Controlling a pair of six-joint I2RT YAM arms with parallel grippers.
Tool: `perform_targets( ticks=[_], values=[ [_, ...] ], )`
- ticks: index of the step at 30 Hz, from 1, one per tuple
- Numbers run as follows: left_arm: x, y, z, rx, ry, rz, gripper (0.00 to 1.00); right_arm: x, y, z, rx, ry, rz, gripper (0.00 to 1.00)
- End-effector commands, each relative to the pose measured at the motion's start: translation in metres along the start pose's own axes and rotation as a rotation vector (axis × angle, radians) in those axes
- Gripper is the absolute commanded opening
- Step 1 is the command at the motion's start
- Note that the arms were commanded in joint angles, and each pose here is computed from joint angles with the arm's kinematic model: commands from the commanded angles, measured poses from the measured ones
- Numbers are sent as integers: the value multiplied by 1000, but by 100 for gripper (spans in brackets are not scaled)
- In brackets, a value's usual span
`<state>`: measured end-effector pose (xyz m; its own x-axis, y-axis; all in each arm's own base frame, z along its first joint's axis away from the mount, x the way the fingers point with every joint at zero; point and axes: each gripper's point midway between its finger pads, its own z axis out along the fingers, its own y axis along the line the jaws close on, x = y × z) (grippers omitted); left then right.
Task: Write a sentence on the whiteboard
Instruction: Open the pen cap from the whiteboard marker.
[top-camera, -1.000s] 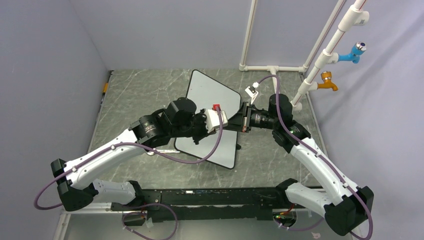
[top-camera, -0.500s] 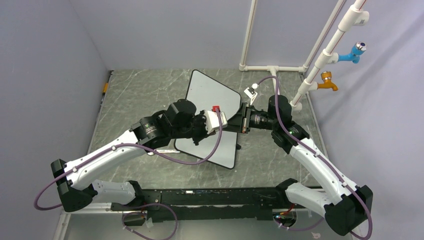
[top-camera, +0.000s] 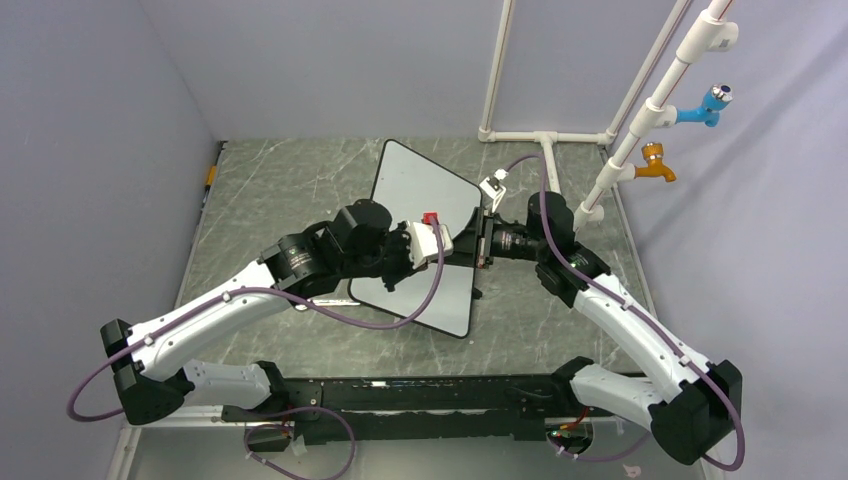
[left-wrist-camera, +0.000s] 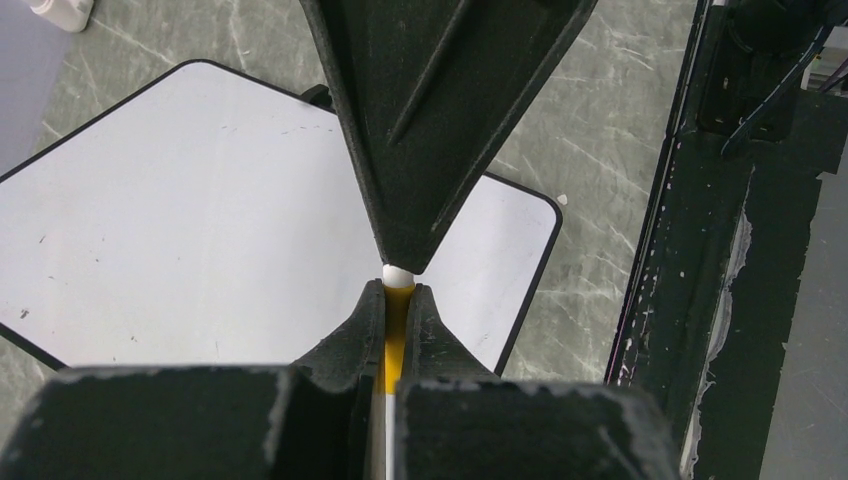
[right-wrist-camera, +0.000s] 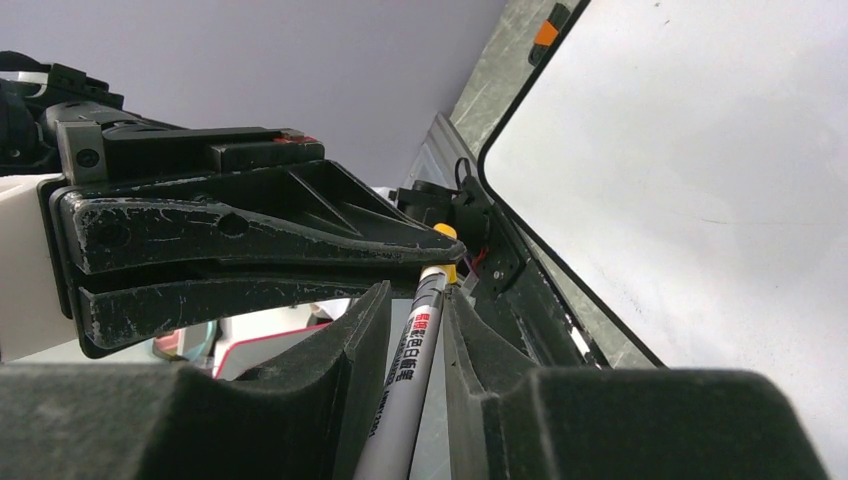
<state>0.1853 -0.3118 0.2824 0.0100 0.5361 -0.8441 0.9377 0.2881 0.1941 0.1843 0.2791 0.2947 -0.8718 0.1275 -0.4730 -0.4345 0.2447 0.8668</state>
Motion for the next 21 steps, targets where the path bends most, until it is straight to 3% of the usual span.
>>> perform_targets(
  ticks=[1, 4, 9, 10, 16, 21],
  values=[
    [-13, 8, 0, -35, -52, 25, 0, 8, 28, 3, -106, 46, -58, 28],
    [-12, 9, 0, -41, -51, 26, 0, 10, 25, 6, -98, 59, -56, 23],
    [-11, 12, -2, -57, -51, 29, 0, 12, 21, 7, -85, 63, -58, 0],
    [-11, 12, -2, -59, -51, 30, 0, 13, 20, 7, -76, 64, -54, 0],
    [-6, 10, -5, -56, -51, 38, 44, 2, 31, 2, -71, 15, -88, 0],
    [0, 9, -9, -61, -44, 36, 49, -7, 38, -3, -46, -24, -126, 0]
  ],
)
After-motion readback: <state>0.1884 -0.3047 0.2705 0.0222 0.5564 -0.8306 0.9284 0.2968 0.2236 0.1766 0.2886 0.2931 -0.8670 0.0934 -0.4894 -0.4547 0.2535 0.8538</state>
